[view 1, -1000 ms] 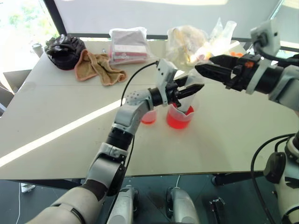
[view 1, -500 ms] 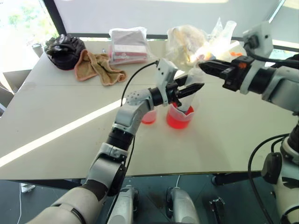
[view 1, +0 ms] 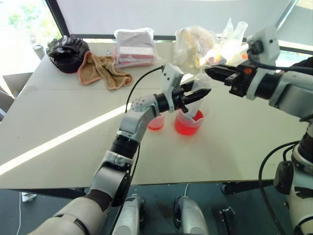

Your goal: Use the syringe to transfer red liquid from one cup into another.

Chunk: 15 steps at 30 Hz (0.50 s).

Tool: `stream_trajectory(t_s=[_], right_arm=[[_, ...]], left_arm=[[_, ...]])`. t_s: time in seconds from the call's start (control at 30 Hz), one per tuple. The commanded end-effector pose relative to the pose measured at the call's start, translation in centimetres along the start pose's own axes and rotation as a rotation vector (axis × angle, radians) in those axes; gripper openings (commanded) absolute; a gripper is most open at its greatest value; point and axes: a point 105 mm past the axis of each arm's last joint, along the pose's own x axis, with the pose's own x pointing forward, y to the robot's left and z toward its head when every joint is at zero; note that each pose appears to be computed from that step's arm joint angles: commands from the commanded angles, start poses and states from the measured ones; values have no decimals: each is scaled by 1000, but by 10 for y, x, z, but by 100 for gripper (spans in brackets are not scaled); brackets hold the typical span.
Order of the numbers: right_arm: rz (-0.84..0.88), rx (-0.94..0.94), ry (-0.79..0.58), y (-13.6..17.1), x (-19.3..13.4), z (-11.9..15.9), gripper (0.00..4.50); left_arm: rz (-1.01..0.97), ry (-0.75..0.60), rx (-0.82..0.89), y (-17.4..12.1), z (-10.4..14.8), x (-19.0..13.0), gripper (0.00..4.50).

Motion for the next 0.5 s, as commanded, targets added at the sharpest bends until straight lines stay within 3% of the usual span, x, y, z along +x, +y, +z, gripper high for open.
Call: stream_trajectory(t_s=[0.03,0.5], right_arm=[[47,-24,-94,7,-4,25,6],[57,22,-153,0,-10,42,6]], left_arm=[[-44,-9,22,-12,1,7,146],[-48,25,-16,-17,-14,4,146]])
